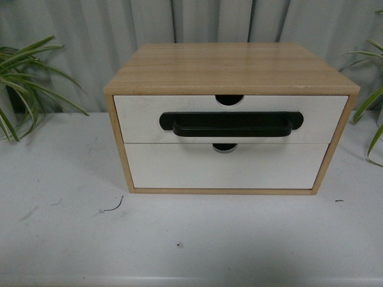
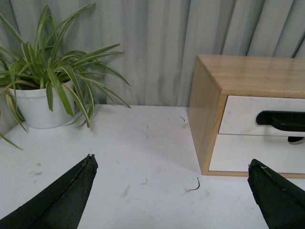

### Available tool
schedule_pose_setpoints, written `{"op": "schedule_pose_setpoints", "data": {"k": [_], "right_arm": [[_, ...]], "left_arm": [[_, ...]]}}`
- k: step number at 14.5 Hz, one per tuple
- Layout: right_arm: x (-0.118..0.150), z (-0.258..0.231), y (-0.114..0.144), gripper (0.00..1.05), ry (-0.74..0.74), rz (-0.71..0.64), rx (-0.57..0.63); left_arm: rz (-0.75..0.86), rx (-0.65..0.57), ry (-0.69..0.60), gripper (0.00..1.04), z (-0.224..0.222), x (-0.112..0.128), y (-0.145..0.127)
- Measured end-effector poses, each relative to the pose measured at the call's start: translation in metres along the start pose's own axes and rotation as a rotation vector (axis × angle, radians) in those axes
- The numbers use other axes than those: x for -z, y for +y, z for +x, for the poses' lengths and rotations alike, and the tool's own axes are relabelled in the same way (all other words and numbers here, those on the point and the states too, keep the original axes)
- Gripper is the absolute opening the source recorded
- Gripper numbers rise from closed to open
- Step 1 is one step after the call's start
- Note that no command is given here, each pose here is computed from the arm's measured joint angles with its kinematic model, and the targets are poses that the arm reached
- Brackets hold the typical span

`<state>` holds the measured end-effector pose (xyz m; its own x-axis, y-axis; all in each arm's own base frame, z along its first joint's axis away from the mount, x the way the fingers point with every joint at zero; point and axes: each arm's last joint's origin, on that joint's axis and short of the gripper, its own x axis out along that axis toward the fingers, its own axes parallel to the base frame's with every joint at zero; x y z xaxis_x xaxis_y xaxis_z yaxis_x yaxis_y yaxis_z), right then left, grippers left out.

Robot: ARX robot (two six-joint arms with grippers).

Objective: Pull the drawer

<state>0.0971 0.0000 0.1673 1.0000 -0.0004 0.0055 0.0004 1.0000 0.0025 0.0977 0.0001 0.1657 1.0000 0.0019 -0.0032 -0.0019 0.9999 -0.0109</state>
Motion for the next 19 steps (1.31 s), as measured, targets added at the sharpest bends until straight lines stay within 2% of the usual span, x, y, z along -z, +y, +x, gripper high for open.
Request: {"op": "schedule_pose_setpoints", "data": {"k": [17,18,19], "right_arm": [[0.0,0.0,0.0,0.98,0.0,0.0,0.0],[0.0027,0.0001,-0.0002,0.98,0.103,0.013,0.009],[0.0033,0.0082,-0.0003,0.98,0.192,0.023,0.012]], "left_arm": [[0.0,0.0,0.0,0.98,0.0,-0.0001,0.0],[0.0,0.0,0.0,0.98,0.0,0.0,0.0],[-0.038,-0.072,0.116,0.98,-0.0007,0.0017,-0.0014]]}}
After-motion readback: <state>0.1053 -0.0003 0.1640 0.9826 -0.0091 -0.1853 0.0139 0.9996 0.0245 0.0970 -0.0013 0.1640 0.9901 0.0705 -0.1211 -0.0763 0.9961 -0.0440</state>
